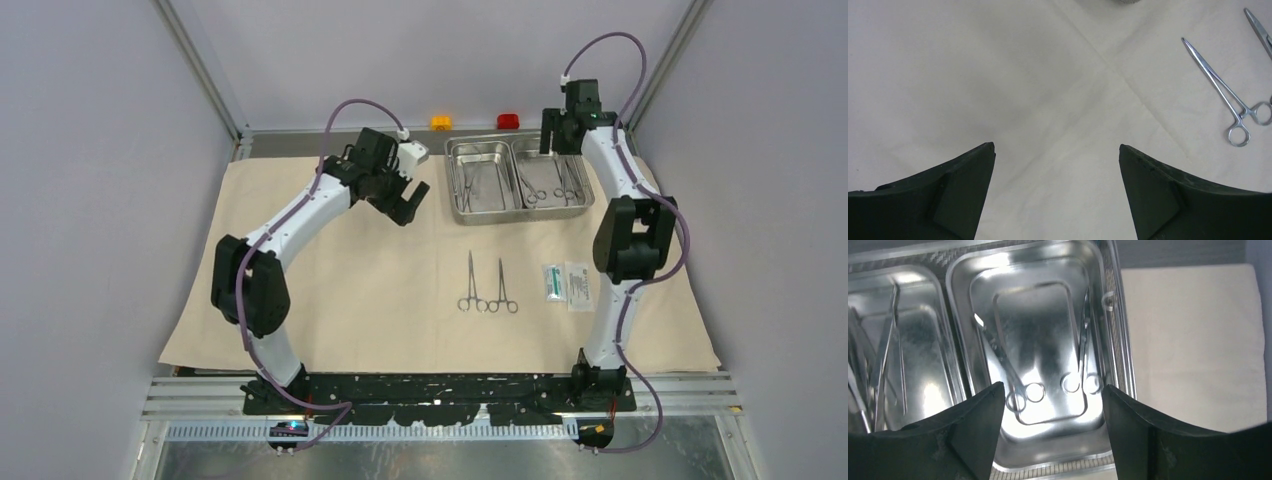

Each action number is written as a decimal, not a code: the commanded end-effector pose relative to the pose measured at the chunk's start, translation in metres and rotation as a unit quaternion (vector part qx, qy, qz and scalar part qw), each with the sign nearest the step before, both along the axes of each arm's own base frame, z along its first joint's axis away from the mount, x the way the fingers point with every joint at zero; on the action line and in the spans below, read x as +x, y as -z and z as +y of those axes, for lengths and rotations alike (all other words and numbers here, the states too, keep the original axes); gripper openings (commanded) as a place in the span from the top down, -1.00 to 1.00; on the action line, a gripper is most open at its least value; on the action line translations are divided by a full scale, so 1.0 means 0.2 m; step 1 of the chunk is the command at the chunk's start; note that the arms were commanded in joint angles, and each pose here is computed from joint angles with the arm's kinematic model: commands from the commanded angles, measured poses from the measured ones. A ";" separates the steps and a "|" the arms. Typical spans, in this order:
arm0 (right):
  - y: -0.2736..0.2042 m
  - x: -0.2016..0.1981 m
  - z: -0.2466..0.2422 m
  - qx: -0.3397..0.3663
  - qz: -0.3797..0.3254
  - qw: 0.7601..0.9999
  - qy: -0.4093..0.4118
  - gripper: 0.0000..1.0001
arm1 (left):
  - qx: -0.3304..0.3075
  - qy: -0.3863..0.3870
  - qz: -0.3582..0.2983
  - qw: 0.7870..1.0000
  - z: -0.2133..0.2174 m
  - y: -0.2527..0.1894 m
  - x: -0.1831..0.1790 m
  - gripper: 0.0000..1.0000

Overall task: Open and lay out the surgical kit
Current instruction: Pick up the medical item from the container.

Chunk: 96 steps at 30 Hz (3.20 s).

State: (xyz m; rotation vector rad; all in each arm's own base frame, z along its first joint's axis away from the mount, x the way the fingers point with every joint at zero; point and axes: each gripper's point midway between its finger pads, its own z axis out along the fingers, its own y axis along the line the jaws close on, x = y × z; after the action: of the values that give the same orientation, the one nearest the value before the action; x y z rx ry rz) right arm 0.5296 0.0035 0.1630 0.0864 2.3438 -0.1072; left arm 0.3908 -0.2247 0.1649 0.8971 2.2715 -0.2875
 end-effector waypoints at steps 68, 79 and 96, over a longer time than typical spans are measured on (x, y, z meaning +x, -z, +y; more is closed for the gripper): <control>0.66 0.23 0.01 0.110 0.155 0.981 -0.046 0.78 | -0.044 0.084 0.054 0.994 -0.16 0.04 -0.07 -0.86; 0.66 0.20 0.07 0.093 0.158 0.981 -0.065 0.83 | -0.043 0.083 0.053 0.994 -0.15 0.03 -0.08 -0.87; 0.57 0.27 -0.01 0.035 0.130 0.987 -0.086 0.22 | -0.033 0.085 0.048 0.995 -0.14 0.02 -0.09 -0.87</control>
State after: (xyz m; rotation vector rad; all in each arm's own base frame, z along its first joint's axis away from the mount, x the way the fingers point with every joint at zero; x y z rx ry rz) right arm 0.5810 0.0080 0.0399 -0.0728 2.6176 0.1135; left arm 0.3689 -0.2497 0.1398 1.0535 2.3174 -0.5030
